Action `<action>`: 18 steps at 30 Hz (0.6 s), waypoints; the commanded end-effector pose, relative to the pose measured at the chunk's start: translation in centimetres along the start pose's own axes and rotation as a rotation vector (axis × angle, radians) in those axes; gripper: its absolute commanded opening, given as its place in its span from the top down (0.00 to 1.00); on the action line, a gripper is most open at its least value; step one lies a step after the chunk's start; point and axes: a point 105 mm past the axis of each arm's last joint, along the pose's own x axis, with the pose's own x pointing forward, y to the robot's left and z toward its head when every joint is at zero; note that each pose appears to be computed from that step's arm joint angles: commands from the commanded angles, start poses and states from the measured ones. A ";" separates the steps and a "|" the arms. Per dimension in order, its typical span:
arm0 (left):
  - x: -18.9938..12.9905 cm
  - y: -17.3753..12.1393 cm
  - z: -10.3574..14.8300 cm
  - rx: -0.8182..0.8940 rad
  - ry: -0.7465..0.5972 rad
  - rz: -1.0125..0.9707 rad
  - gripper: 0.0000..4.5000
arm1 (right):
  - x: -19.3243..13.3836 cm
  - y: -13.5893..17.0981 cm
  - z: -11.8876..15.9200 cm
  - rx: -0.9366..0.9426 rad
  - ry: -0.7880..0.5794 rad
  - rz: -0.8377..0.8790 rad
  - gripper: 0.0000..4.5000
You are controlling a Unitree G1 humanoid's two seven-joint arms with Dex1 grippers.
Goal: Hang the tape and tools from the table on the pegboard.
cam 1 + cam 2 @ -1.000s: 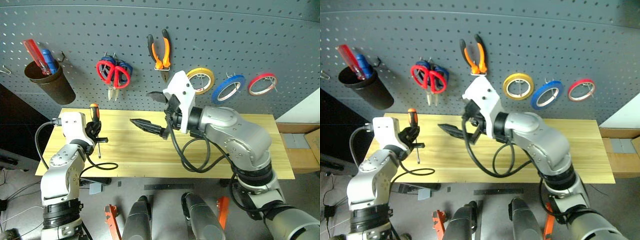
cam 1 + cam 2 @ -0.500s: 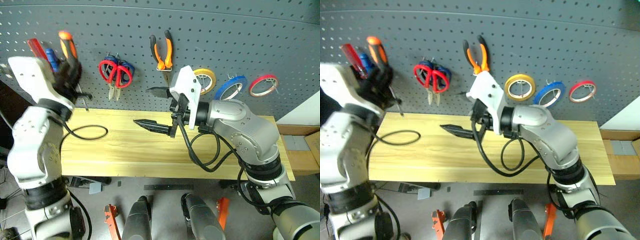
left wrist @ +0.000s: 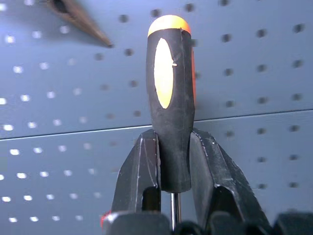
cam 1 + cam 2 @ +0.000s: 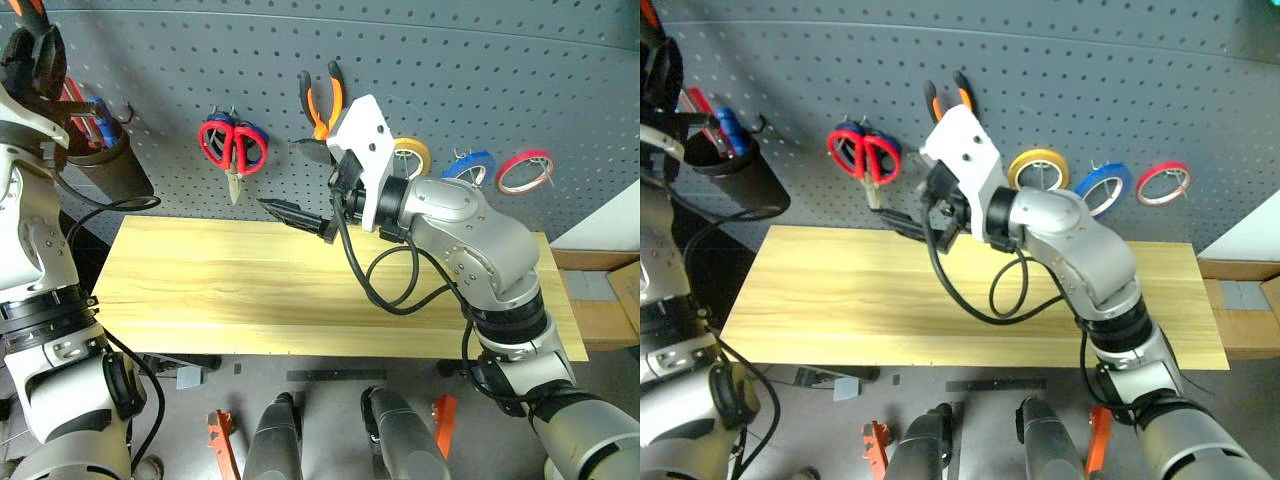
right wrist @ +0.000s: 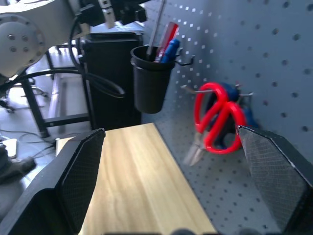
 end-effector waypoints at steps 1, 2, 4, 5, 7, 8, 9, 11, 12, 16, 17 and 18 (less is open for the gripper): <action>0.4 0.8 2.2 0.070 -0.098 0.013 0.89 | 0.1 -0.2 1.9 -0.051 -0.068 -0.012 0.00; 0.3 1.0 1.9 0.082 -0.094 0.024 0.89 | 0.2 -0.2 1.9 -0.053 -0.068 -0.011 0.00; 0.2 1.4 1.4 0.082 -0.090 0.045 0.89 | 0.3 -0.1 1.9 -0.055 -0.069 -0.008 0.00; 0.1 1.5 1.2 0.088 -0.088 0.051 0.89 | 0.3 0.0 1.9 -0.055 -0.071 -0.006 0.00; -0.1 1.7 0.6 0.096 -0.080 0.058 0.89 | 0.4 0.1 2.0 -0.053 -0.074 0.000 0.00; -0.3 1.9 0.4 0.103 -0.075 0.062 0.89 | 0.4 0.2 2.0 -0.053 -0.074 0.002 0.00; -0.4 2.0 0.0 0.105 -0.069 0.065 0.89 | 0.4 0.3 2.0 -0.054 -0.073 0.005 0.00; -0.7 1.9 -0.6 0.120 -0.058 0.063 0.89 | 0.5 0.4 2.0 -0.055 -0.072 0.010 0.00; -0.8 1.9 -0.9 0.120 -0.051 0.063 0.89 | 0.5 0.5 2.0 -0.055 -0.072 0.013 0.00; -1.2 1.8 -1.9 0.120 -0.028 0.078 0.89 | 0.6 0.7 1.9 -0.052 -0.070 0.017 0.00; -1.3 1.6 -2.1 0.117 -0.026 0.073 0.89 | 0.6 0.7 1.8 -0.052 -0.067 0.019 0.00; -1.3 1.4 -2.2 0.115 -0.027 0.069 0.81 | 0.6 0.7 1.8 -0.052 -0.065 0.020 0.00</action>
